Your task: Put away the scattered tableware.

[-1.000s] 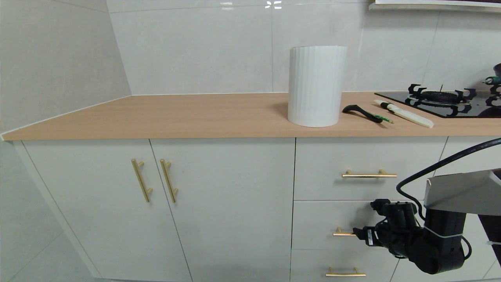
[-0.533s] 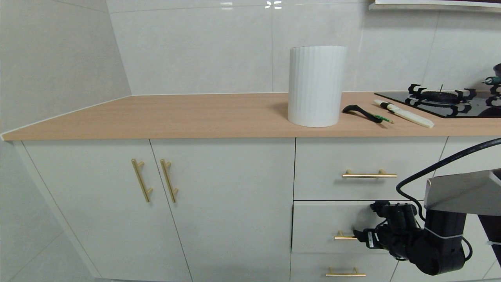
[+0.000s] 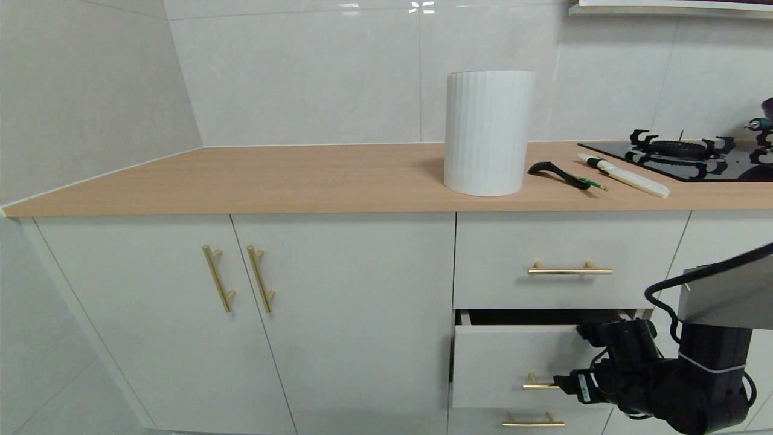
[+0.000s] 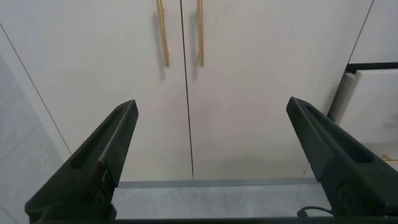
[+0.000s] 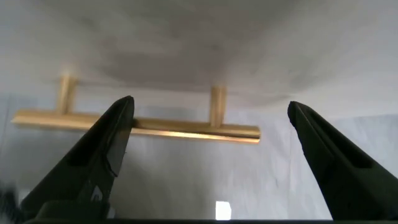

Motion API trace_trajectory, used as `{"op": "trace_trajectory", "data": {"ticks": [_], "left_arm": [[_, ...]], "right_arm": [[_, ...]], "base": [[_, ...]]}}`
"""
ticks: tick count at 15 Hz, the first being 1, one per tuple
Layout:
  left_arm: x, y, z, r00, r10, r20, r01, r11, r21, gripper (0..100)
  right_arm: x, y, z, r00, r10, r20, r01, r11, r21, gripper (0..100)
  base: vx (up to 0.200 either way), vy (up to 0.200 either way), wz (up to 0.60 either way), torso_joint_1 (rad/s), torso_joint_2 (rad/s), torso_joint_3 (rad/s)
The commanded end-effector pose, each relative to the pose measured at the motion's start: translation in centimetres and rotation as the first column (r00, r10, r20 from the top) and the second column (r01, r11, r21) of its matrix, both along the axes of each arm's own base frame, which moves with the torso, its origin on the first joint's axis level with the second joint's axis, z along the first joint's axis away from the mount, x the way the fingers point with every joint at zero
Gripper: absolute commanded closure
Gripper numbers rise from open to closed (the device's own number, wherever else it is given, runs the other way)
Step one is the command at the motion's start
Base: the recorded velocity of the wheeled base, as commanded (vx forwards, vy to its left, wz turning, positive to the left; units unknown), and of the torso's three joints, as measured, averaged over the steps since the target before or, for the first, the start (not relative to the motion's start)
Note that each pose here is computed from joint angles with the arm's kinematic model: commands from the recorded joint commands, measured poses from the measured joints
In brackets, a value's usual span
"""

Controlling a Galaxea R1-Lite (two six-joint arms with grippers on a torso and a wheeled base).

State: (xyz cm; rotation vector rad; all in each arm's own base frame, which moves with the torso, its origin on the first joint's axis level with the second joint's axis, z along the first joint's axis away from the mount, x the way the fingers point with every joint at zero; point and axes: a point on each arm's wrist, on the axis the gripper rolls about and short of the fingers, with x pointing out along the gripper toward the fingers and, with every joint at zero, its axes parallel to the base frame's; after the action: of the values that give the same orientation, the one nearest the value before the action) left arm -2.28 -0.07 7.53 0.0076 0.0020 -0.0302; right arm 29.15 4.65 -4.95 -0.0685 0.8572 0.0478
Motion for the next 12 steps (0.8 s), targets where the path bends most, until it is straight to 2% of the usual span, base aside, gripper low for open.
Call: {"op": "trace_trajectory", "data": {"ticks": [1,3,4,6,9,12], "left_arm": [[0.0,0.0,0.0,1.0,0.0,0.001,0.0,1.0,0.0,0],[0.0,0.0,0.0,1.0,0.001,0.001,-0.001,1.0,0.0,0],[0.0,0.0,0.0,1.0,0.001,0.001,-0.001,1.0,0.0,0],[0.0,0.0,0.0,1.0,0.001,0.001,-0.001,1.0,0.0,0],[0.0,0.0,0.0,1.0,0.0,0.001,0.0,1.0,0.0,0],[0.0,0.0,0.0,1.0,0.001,0.001,-0.001,1.0,0.0,0]], "right_arm": [[-2.9,1.0,7.0,0.996,0.061,0.07,-0.062,0.998,0.012,0],[-4.5,1.1,10.7,0.991,0.077,0.109,-0.08,0.997,0.02,0],[-5.1,1.1,12.8,0.983,0.08,0.165,-0.086,0.996,0.03,0],[-5.3,1.1,14.3,0.971,0.072,0.226,-0.082,0.996,0.038,0],[-4.4,1.3,13.7,0.976,0.039,0.212,-0.055,0.996,0.069,0],[-2.7,1.7,11.1,0.978,0.021,0.206,-0.036,0.997,0.067,0]], "base": [[0.0,0.0,0.0,0.0,0.0,0.0],[0.0,0.0,0.0,0.0,0.0,0.0],[0.0,0.0,0.0,0.0,0.0,0.0],[0.0,0.0,0.0,0.0,0.0,0.0],[0.0,0.0,0.0,0.0,0.0,0.0],[0.0,0.0,0.0,0.0,0.0,0.0]]}}
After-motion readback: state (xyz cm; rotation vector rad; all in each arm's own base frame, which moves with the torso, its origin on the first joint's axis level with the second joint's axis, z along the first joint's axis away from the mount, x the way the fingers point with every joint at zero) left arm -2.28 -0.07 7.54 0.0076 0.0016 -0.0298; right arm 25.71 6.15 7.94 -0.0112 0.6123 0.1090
